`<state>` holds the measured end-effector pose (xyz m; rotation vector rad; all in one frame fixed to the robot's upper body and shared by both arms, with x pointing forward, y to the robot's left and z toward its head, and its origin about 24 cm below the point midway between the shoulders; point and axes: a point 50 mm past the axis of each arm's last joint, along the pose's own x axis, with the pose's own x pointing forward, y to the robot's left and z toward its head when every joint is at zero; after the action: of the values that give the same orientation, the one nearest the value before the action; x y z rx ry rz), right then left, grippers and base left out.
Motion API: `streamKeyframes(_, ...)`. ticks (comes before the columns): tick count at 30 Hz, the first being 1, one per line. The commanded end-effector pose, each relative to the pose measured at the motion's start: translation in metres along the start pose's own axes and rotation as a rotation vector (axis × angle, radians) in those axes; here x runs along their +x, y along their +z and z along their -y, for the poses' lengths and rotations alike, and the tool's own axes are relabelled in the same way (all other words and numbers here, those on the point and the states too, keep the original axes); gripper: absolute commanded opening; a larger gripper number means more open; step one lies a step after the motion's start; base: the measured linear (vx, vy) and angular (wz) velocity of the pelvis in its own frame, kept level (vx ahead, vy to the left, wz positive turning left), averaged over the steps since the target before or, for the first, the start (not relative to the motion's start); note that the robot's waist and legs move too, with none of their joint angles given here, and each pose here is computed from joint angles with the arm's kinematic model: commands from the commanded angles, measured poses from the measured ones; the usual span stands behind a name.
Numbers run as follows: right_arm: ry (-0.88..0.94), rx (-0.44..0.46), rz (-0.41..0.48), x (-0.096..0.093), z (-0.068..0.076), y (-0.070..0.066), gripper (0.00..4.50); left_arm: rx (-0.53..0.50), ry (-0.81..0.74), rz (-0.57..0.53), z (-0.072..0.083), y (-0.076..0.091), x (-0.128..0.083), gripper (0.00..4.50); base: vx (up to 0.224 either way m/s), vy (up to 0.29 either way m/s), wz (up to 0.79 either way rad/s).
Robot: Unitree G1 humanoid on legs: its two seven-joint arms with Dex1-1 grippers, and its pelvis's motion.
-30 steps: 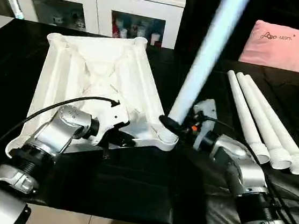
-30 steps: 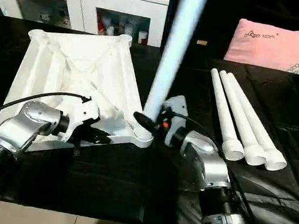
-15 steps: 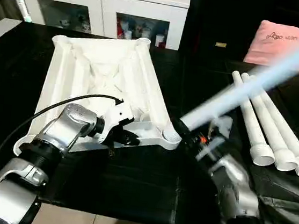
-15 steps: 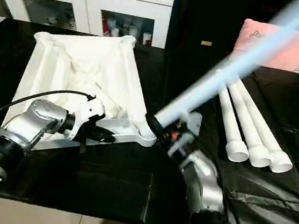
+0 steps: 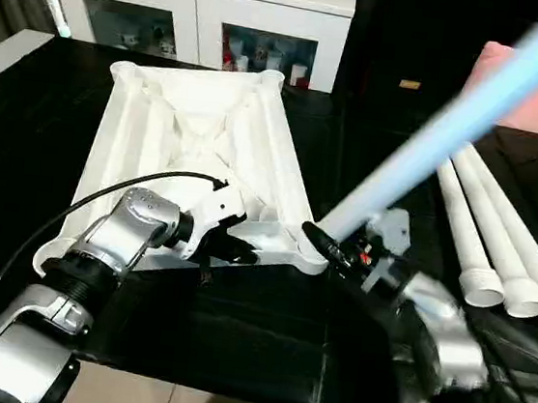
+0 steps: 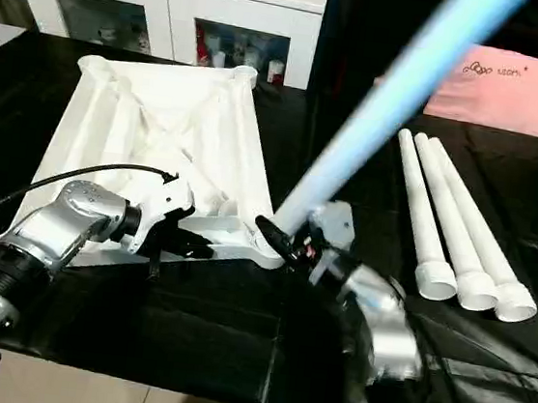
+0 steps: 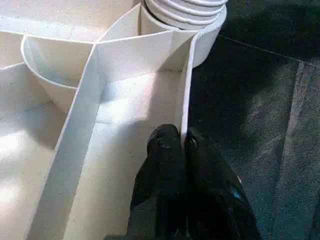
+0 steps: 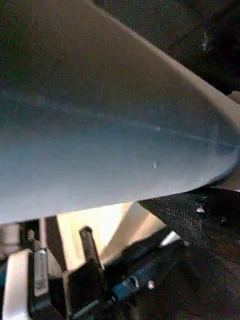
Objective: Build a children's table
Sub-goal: Insert table leg to table base
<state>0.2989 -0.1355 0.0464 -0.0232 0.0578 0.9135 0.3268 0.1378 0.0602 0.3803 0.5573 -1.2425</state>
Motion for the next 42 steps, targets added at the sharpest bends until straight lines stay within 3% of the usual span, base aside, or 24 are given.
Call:
streamKeyframes(1, 0.171, 0.103, -0.167, 0.0, -0.027, -0.037, 1.93, 0.028, 0.15, 0.012, -0.016, 0.008, -0.019, 0.0, 0.0, 0.0, 0.0)
streamKeyframes(10, 0.341, 0.114, -0.262, 0.009, -0.026, -0.04, 1.93, 0.178, 0.075, -0.059, -0.011, 0.011, -0.012, 0.0, 0.0, 0.0, 0.0)
streamKeyframes(21, 0.447, 0.131, -0.274, 0.006, -0.038, -0.045, 1.93, 0.257, -0.048, -0.088, -0.005, 0.014, -0.009, 0.0, 0.0, 0.0, 0.0)
streamKeyframes(29, 0.509, 0.146, -0.262, 0.004, -0.045, -0.043, 1.93, 0.242, -0.135, -0.115, -0.008, 0.014, -0.012, 0.0, 0.0, 0.0, 0.0)
streamKeyframes(42, 0.506, 0.154, -0.242, 0.008, -0.047, -0.041, 1.93, 0.133, -0.117, -0.104, -0.016, 0.014, -0.014, 0.0, 0.0, 0.0, 0.0)
